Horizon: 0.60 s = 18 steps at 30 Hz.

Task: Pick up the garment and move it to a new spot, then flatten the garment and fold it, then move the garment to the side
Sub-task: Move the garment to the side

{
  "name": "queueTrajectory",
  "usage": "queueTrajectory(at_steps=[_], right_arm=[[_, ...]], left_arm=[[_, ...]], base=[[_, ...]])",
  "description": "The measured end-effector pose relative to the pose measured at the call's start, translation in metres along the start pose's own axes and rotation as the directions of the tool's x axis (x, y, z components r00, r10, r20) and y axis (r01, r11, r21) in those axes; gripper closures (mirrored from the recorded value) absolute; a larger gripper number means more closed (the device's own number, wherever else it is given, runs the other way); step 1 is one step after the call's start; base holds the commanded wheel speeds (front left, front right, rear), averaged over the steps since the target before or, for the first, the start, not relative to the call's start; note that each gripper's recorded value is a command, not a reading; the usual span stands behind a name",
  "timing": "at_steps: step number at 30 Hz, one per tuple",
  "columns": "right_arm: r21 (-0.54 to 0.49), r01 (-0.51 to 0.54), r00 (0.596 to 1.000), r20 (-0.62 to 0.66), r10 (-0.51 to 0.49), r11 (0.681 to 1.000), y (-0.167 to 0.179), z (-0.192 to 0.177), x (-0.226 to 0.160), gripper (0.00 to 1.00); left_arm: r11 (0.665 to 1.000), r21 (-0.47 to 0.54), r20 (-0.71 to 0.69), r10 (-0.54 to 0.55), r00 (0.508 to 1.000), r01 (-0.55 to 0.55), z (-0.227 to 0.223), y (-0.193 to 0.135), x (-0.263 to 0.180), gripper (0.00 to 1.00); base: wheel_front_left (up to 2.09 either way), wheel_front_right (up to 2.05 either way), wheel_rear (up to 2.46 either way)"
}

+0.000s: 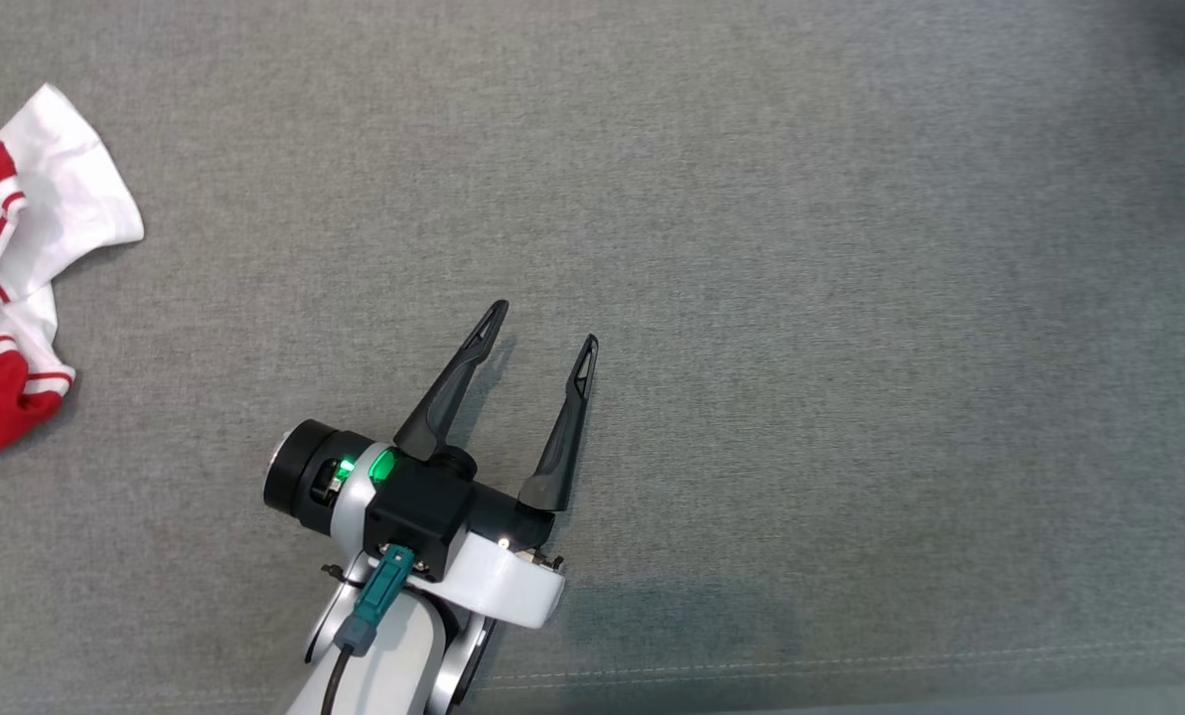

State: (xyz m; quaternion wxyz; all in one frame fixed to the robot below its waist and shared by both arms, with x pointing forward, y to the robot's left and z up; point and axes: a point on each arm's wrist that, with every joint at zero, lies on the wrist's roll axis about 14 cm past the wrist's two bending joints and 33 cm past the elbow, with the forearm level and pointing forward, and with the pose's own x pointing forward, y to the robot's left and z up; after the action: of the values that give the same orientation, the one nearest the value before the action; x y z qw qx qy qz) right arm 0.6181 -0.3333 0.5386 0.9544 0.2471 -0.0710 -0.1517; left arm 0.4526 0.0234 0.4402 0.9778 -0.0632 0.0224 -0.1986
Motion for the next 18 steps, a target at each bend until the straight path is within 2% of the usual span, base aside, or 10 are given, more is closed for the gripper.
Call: queueTrajectory(at_steps=[4, 8, 14, 18], right_arm=[[-0.001, 0.005, 1.000, 0.012, -0.005, 1.000, 0.003, -0.004, 0.024, 1.00], [-0.001, 0.040, 0.999, 0.030, -0.040, 0.999, -0.009, -0.006, 0.040, 1.00], [-0.007, 0.170, 0.985, 0.013, -0.170, 0.985, -0.062, -0.020, 0.038, 1.00], [-0.037, 0.297, 0.952, -0.060, -0.299, 0.954, -0.114, -0.046, 0.007, 1.00]], left_arm=[[1.000, 0.009, -0.024, 0.030, 0.999, -0.030, -0.009, 0.014, -0.004, 0.00], [0.998, 0.026, -0.042, 0.051, 0.998, -0.050, -0.017, 0.024, -0.006, 0.00], [0.998, 0.037, -0.049, 0.055, 0.997, -0.053, -0.023, 0.028, -0.005, 0.00], [0.999, 0.038, -0.028, 0.031, 0.999, -0.030, -0.020, 0.023, 0.003, 0.00]], base=[[0.00, 0.00, 0.00], [0.00, 0.00, 0.00], [0.00, 0.00, 0.00], [0.00, 0.00, 0.00]])
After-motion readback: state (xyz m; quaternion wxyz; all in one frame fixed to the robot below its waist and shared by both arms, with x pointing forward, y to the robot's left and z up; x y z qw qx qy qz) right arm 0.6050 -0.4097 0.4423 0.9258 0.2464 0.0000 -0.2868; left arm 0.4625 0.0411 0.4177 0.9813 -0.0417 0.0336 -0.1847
